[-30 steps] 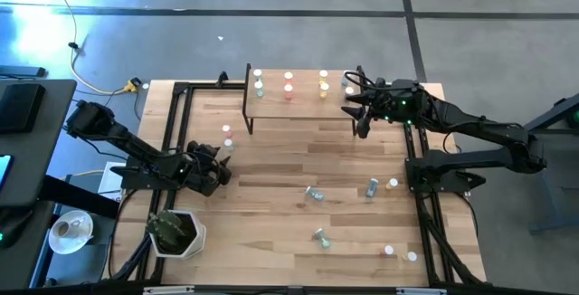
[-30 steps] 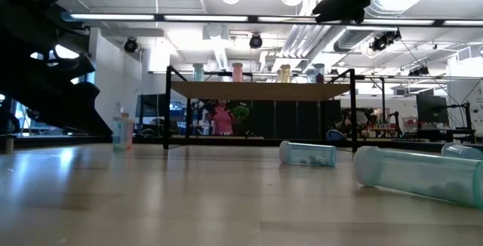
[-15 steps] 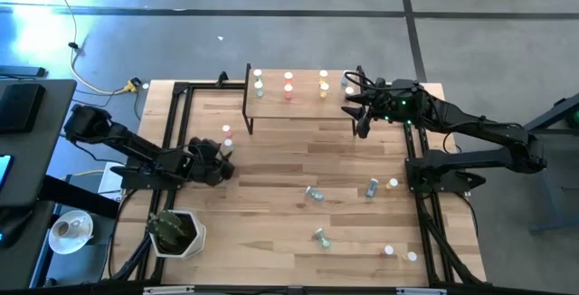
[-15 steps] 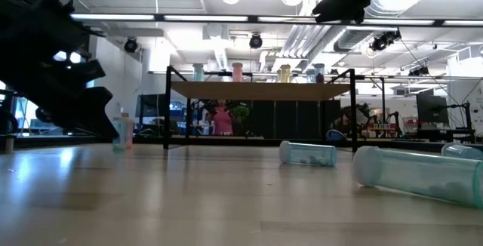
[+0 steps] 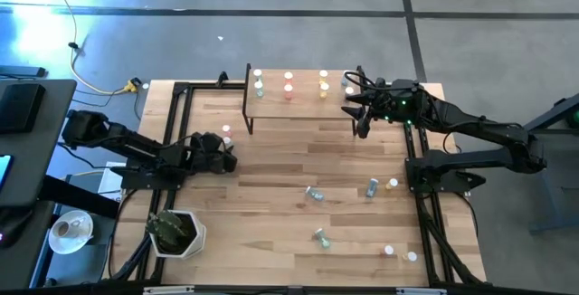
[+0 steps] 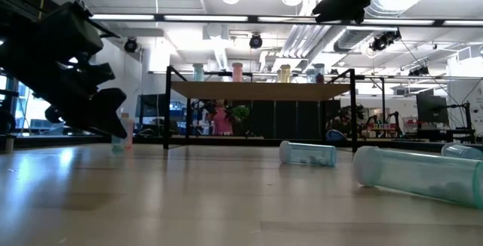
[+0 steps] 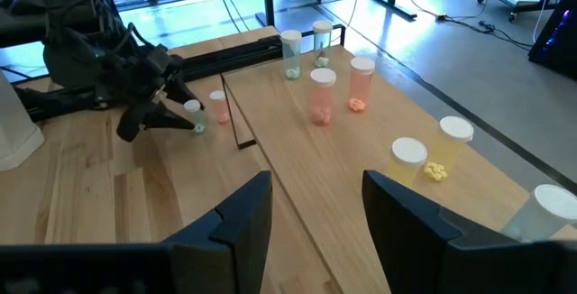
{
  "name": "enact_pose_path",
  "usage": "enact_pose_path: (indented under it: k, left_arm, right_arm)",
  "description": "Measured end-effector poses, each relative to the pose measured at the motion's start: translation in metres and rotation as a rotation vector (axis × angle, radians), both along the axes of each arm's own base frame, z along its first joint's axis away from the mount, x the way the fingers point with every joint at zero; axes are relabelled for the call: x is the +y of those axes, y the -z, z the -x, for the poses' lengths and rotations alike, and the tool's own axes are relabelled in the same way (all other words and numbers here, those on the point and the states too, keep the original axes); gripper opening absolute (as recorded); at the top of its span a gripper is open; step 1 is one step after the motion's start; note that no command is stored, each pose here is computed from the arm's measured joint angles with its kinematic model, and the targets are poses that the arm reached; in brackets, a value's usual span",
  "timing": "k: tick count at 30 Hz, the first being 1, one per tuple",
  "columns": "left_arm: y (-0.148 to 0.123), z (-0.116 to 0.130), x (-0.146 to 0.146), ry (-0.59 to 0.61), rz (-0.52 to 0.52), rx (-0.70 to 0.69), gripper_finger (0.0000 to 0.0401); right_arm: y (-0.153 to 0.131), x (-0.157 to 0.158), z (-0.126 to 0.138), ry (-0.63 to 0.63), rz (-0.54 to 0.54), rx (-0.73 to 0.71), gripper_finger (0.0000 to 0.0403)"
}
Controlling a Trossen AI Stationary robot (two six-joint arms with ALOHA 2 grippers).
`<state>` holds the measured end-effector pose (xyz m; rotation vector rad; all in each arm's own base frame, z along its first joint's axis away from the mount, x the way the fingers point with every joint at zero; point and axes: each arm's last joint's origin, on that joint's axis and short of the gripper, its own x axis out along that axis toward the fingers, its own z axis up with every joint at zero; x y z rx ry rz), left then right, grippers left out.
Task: Pick and place medicine bottles onto shelf by color
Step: Align the green pill bottle with the green bottle on the shelf
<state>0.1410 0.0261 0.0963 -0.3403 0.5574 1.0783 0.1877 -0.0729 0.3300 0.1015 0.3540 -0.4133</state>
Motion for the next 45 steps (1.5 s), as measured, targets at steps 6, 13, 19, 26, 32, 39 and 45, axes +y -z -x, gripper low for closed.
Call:
enact_pose_path:
  k: [6,13,19,26,32,39,45]
  left_arm:
    - [-0.0004,-0.0004,0.0057,-0.005,0.010,0.008,0.0239]
    - [0.0007,0.0004,0.0089,-0.007,0.048,0.012,0.0222]
    - [0.0009,0.0004,0.0087,0.008,0.050,0.025,0.0188]
    - [0.0011,0.0004,0.0085,0.015,0.059,0.026,0.0147]
    - [0.0014,0.0002,0.0082,0.022,0.069,0.026,0.0118]
    - [0.0009,-0.0016,0.0074,0.070,0.089,0.032,0.0097]
    - [-0.0013,-0.0069,0.0062,0.155,0.116,0.008,0.0096]
  right_arm:
    - [0.0000,0.0000,0.0000,0.000,0.000,0.000,0.0165]
    - [0.0000,-0.0001,0.0000,0.000,0.000,0.000,0.0165]
    - [0.0000,-0.0001,0.0000,0.000,0.000,0.000,0.0165]
    - [0.0000,-0.0001,0.0000,0.000,0.000,-0.001,0.0165]
    - [0.0000,0.0000,-0.0001,0.001,-0.003,-0.002,0.0165]
    - [0.0000,-0.0001,0.0000,0.010,-0.024,-0.011,0.0165]
    - [0.0000,0.0000,-0.0002,0.010,-0.026,-0.012,0.0165]
